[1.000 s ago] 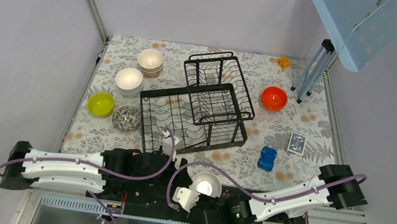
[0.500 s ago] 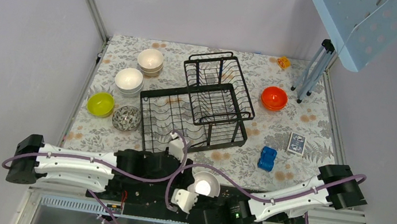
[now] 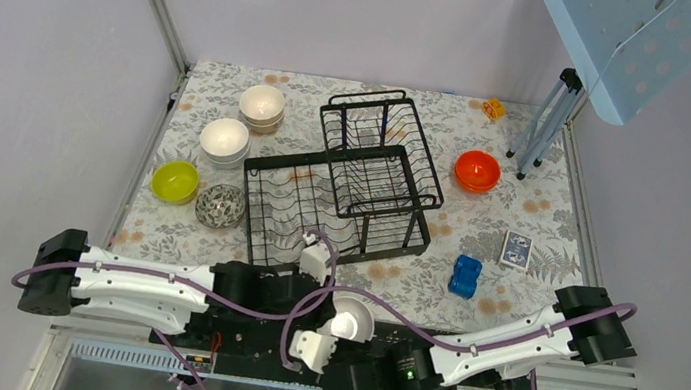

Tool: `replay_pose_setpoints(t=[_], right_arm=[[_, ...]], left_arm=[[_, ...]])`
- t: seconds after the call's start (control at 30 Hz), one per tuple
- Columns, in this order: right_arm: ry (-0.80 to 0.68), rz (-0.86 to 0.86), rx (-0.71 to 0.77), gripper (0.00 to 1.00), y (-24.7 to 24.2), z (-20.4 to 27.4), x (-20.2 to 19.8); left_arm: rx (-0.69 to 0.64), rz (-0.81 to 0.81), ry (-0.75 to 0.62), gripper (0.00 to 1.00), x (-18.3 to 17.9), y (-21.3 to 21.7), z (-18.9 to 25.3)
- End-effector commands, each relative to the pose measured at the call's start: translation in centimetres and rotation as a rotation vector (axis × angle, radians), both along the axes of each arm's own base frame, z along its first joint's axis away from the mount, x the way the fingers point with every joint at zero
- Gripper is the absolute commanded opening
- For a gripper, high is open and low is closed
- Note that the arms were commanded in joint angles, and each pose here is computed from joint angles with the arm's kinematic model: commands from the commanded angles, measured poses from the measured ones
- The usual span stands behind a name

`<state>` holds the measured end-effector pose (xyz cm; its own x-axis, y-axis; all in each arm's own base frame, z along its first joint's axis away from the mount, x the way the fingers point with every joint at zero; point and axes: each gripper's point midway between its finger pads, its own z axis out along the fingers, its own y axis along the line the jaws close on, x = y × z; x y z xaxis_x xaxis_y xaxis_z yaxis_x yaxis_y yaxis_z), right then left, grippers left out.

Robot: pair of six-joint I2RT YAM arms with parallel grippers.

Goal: Unload the bowls from the dish rack
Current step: Place the bowl at the center of the board.

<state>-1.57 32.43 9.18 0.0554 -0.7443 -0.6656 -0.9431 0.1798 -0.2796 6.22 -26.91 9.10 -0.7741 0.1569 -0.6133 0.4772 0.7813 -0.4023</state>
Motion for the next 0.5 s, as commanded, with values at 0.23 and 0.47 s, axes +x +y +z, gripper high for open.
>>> replay_pose_setpoints(t=[0.23, 0.47], right_arm=[[-0.016, -0.006, 0.041, 0.00, 1.46, 1.31, -0.19], [-0.019, -0.046, 0.048, 0.04, 1.70, 1.20, 0.02]], left_arm=[[-0.056, 0.014, -0.018, 0.10, 0.14, -1.62, 1.96], [-0.062, 0.037, -0.012, 0.00, 0.26, -1.65, 1.77]])
